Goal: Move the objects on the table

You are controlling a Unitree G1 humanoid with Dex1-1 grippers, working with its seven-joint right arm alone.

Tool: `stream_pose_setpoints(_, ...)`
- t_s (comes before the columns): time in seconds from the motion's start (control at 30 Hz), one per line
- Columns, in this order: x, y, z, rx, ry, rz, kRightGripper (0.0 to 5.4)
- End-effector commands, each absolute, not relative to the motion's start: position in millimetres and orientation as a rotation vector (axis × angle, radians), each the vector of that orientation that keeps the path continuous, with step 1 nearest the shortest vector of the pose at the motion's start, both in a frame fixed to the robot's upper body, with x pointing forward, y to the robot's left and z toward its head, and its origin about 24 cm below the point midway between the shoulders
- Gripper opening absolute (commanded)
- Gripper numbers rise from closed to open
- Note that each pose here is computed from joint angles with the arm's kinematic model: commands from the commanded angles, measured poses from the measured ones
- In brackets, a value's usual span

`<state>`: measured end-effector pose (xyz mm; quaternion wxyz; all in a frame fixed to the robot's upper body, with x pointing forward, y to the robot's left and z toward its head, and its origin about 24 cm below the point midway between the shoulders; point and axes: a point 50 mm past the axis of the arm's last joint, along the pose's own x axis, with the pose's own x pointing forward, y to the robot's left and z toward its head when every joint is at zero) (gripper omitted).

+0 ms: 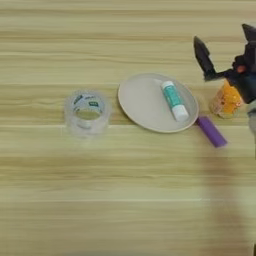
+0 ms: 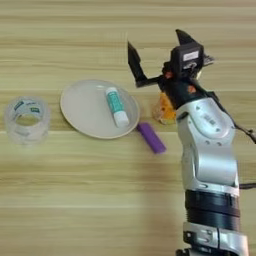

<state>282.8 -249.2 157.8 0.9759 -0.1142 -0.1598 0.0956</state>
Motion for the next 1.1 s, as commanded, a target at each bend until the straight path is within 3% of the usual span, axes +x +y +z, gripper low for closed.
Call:
stream_pose_setpoints(0.03, 285.7, -235.2, 173.0, -0.277, -0.386, 0.249, 5.37)
stream_pose_setpoints(0.5, 301.9, -243.2, 116.8, -0.283, -0.135, 0.223, 5.37)
stream_pose_setpoints(0.73, 308.6, -241.4, 92.1, -0.237, -0.018, 0.245, 5.37)
stream_pose_setpoints(1.1, 313.3, -241.8, 74.7, -0.206, 0.081, 0.249, 5.37)
